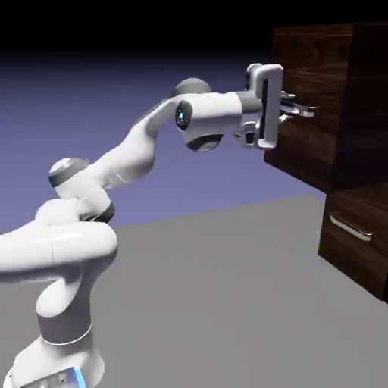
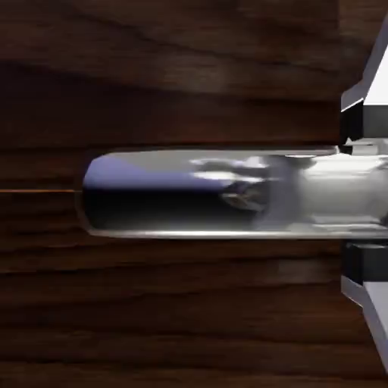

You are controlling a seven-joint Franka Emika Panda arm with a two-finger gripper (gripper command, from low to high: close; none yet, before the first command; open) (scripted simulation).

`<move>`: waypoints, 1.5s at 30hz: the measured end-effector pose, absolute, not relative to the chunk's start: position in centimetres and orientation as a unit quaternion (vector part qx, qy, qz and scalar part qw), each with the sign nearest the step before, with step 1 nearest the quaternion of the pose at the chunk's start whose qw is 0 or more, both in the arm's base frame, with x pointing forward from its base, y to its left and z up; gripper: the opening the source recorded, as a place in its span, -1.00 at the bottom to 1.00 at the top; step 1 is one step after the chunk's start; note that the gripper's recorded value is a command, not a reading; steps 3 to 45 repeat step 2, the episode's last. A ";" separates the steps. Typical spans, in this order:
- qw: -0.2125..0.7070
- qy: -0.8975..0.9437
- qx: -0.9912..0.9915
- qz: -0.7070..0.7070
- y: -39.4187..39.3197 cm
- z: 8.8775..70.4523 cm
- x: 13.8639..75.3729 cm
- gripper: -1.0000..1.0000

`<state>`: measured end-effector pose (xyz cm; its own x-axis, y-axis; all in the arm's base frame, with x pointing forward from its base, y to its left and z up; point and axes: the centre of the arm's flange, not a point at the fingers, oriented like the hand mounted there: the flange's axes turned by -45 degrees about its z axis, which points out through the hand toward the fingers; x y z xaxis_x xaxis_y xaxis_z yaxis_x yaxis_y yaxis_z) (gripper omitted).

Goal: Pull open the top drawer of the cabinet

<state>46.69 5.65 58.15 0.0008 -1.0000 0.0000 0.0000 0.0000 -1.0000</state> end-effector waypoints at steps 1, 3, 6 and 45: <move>0.500 0.500 -0.500 -0.500 5.7 58.1 46.7 1.00; 0.500 0.500 -0.500 -0.500 5.7 58.2 45.4 1.00; 0.500 0.500 -0.500 -0.500 5.7 58.2 45.4 1.00; 0.500 0.500 -0.500 -0.500 5.7 58.2 45.4 1.00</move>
